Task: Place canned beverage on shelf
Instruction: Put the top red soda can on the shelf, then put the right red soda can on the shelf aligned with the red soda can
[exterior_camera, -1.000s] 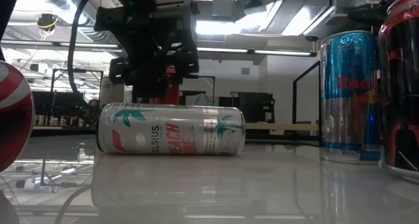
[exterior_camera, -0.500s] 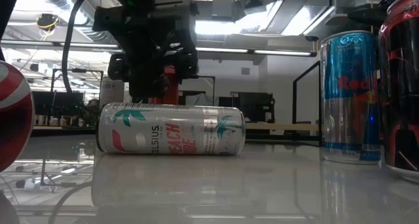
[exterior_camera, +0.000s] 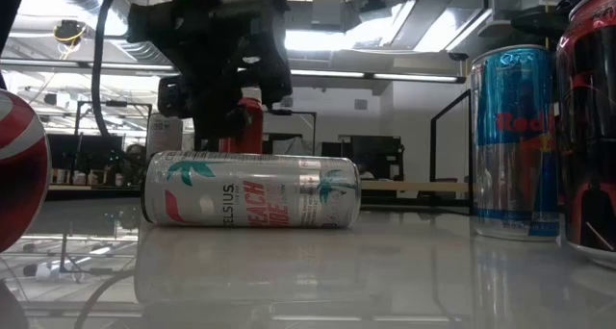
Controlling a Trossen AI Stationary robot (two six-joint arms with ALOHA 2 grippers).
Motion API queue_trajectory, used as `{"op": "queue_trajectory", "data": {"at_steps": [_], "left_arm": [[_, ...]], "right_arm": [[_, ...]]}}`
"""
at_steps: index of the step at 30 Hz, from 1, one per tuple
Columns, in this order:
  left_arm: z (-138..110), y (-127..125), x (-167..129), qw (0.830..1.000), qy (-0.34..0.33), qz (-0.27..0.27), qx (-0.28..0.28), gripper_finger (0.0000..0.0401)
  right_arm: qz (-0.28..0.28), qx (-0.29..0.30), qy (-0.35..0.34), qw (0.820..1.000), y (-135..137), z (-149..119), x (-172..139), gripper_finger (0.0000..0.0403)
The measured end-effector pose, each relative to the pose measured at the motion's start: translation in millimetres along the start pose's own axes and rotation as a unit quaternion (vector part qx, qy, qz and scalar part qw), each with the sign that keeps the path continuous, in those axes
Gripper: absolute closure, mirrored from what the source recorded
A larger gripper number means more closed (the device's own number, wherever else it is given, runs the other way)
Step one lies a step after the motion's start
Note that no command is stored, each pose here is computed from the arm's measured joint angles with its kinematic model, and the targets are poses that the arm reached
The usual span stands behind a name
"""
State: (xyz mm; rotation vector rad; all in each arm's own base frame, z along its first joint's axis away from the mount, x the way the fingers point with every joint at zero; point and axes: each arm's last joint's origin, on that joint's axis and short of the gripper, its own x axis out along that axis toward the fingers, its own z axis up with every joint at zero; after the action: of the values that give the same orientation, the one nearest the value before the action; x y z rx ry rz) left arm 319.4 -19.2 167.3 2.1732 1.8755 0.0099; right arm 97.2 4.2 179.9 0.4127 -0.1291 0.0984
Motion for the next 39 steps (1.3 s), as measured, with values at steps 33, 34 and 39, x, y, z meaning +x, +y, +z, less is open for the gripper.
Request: {"op": "queue_trajectory", "data": {"at_steps": [33,34,39], "left_arm": [[-3.7,-23.4,-32.5,0.996,-0.001,0.027,-0.088,0.0012],[-3.8,-24.0,-33.5,0.995,-0.003,0.027,-0.097,0.0012],[-3.2,-25.0,-37.9,0.986,-0.012,0.029,-0.163,0.0012]], "right_arm": [[0.0,0.0,0.0,1.0,0.0,0.0,0.0,0.0164],[0.0,0.0,0.0,1.0,0.0,0.0,0.0,0.0164],[0.0,0.0,0.0,1.0,0.0,0.0,0.0,0.0164]]}}
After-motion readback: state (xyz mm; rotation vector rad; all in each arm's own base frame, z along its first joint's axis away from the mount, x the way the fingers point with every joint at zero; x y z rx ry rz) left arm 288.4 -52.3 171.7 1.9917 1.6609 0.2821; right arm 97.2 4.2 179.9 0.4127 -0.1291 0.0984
